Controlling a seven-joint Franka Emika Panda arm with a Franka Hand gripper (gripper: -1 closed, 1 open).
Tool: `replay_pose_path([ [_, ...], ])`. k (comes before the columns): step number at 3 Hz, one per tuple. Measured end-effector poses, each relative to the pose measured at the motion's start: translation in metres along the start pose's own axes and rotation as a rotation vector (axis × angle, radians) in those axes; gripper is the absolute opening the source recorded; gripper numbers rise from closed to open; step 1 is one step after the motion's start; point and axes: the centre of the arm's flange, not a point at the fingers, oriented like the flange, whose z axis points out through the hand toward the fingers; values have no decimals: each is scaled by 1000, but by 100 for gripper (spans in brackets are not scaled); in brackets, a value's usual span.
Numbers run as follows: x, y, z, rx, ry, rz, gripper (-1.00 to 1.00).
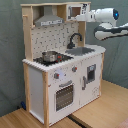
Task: Play with the kitchen
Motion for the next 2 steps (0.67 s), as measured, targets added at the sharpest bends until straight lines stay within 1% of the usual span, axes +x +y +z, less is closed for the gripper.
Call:
replay_pose_path([
  [1,17,6,3,-1,12,53,100],
  [2,17,5,8,14,-18,92,100],
])
